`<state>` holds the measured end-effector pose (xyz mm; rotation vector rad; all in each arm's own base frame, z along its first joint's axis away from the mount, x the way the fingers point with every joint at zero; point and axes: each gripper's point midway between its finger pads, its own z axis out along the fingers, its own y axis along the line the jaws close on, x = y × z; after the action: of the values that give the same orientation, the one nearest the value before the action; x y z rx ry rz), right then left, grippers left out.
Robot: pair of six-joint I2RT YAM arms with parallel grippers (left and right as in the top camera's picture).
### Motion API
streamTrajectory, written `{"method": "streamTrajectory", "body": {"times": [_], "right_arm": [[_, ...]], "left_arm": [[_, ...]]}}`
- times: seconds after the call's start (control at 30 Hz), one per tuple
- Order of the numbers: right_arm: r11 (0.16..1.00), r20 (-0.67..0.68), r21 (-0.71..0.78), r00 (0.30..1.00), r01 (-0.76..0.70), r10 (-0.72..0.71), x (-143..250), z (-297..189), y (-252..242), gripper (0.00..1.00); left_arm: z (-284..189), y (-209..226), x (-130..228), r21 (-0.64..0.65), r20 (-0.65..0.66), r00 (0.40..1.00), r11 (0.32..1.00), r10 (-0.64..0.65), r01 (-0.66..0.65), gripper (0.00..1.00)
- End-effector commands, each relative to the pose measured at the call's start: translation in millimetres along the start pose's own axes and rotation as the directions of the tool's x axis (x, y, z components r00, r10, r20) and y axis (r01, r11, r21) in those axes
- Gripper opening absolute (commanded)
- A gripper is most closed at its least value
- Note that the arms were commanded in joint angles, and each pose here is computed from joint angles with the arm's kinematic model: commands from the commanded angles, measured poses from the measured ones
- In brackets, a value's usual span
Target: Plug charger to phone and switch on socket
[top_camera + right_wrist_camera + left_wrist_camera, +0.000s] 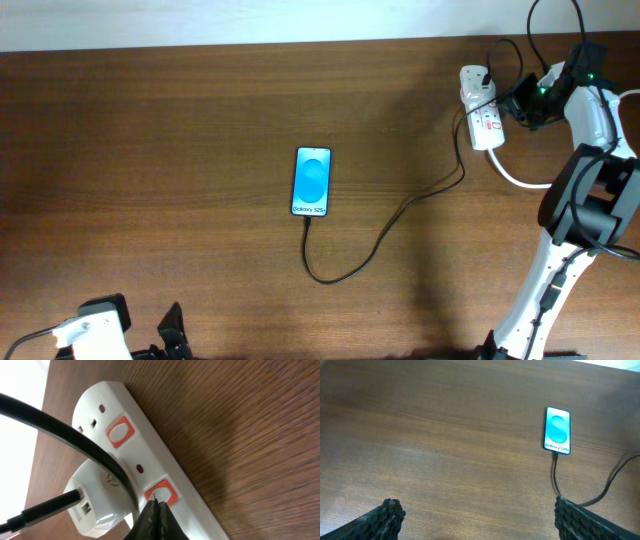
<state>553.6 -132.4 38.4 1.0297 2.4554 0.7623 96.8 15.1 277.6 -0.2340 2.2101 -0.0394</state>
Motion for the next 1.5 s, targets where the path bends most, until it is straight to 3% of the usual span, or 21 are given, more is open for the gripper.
{"method": "streamTrajectory", "body": {"times": [0.0,0.63,1.47], "right_arm": [[0.997,0.018,0.043,0.998,0.059,-0.060,-3.9,5.7,-6.8,0.04],[0.958,0.025,0.070,0.959,0.279,-0.281,4.6,22.4,15.2,0.04],[0.944,-0.073,0.090,0.947,0.318,-0.312,37.6,55.0,11.5,0.04]], "left_arm": [[0.4,1.7,-0.2,-0.009,0.004,1.000,1.000,-0.009,0.009,0.99],[0.4,1.7,-0.2,-0.009,0.004,1.000,1.000,-0.009,0.009,0.99],[0.4,1.7,-0.2,-0.009,0.004,1.000,1.000,-0.009,0.009,0.99]]}}
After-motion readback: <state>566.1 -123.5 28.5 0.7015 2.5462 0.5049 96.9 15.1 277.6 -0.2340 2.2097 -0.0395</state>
